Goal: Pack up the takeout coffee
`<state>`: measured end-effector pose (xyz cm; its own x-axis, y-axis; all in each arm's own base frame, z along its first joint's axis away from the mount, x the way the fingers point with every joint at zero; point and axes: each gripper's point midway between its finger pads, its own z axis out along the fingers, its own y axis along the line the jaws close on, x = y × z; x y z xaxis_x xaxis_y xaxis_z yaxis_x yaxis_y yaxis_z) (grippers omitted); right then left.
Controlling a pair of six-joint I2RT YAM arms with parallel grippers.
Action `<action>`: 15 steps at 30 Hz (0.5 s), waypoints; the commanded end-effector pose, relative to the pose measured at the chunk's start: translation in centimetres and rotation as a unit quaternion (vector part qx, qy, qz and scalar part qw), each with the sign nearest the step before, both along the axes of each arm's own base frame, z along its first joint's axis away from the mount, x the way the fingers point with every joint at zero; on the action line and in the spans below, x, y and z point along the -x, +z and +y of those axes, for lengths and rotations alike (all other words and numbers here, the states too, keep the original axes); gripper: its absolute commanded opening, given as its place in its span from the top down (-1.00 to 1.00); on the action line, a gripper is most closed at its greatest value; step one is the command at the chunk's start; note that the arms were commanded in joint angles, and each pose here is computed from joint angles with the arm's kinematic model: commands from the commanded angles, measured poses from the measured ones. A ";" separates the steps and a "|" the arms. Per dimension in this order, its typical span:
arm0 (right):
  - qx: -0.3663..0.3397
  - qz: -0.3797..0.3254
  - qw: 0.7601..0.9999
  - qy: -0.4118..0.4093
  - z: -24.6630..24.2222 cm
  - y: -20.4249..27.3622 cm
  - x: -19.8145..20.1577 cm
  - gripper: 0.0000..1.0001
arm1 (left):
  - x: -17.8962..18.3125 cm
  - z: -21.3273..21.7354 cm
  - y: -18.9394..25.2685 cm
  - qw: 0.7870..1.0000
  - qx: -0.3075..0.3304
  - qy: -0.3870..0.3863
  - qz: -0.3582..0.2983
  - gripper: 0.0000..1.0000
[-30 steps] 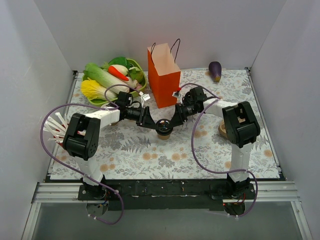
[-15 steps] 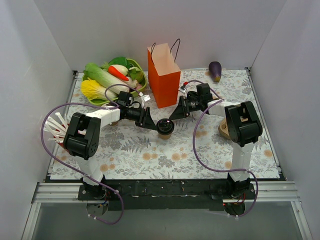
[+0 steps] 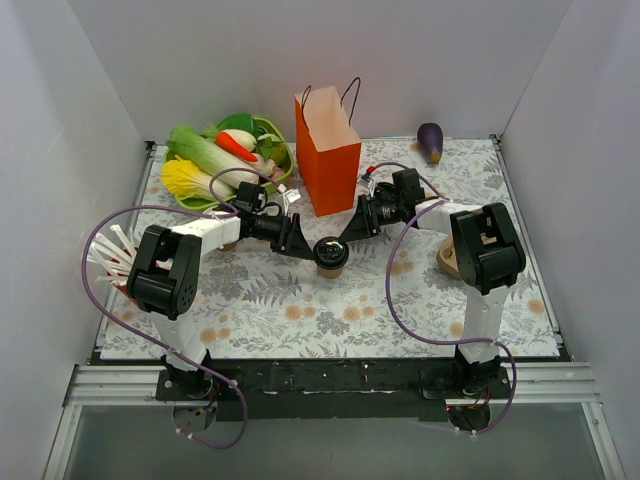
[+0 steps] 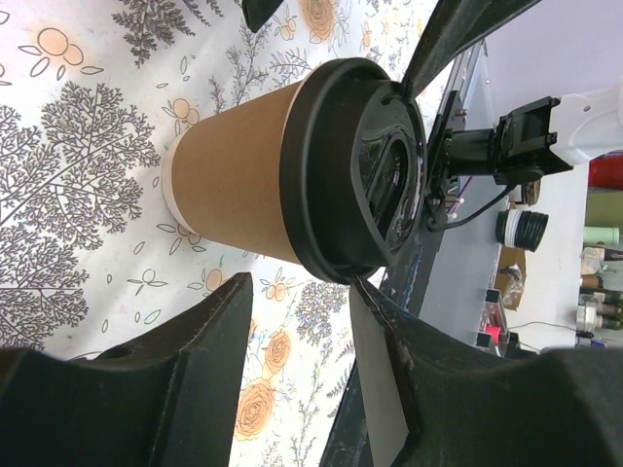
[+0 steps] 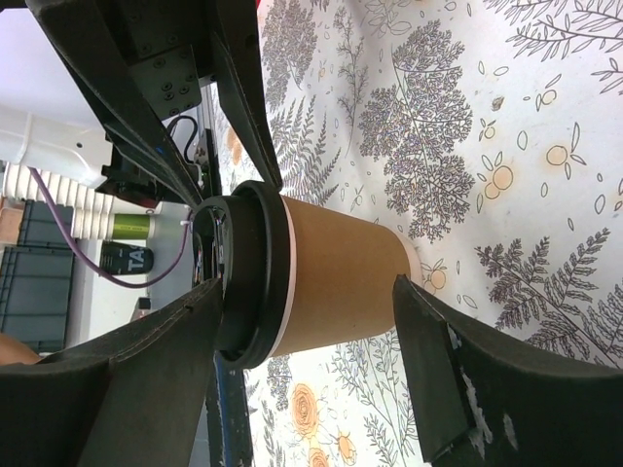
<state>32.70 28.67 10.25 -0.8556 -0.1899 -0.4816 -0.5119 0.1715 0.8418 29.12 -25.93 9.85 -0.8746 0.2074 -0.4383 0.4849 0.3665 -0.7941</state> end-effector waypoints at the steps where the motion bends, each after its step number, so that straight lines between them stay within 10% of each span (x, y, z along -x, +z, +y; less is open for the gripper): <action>1: -0.005 -0.033 0.999 -0.007 -0.2 2.1 -0.4 -0.56 | -0.4 -0.5 2.4 0.999 0.032 -0.016 -0.025 0.10; 15: 0.029 -0.059 0.997 -0.038 -1.6 1.3 -1.1 -0.64 | -1.6 -0.4 1.3 1.000 0.010 0.015 -0.013 0.12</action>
<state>33.71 27.24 10.24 -0.8518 -0.1488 -0.5022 -0.5238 0.2487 0.8147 29.40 -26.20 10.30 -0.8843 0.1912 -0.4260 0.4670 0.3595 -0.8079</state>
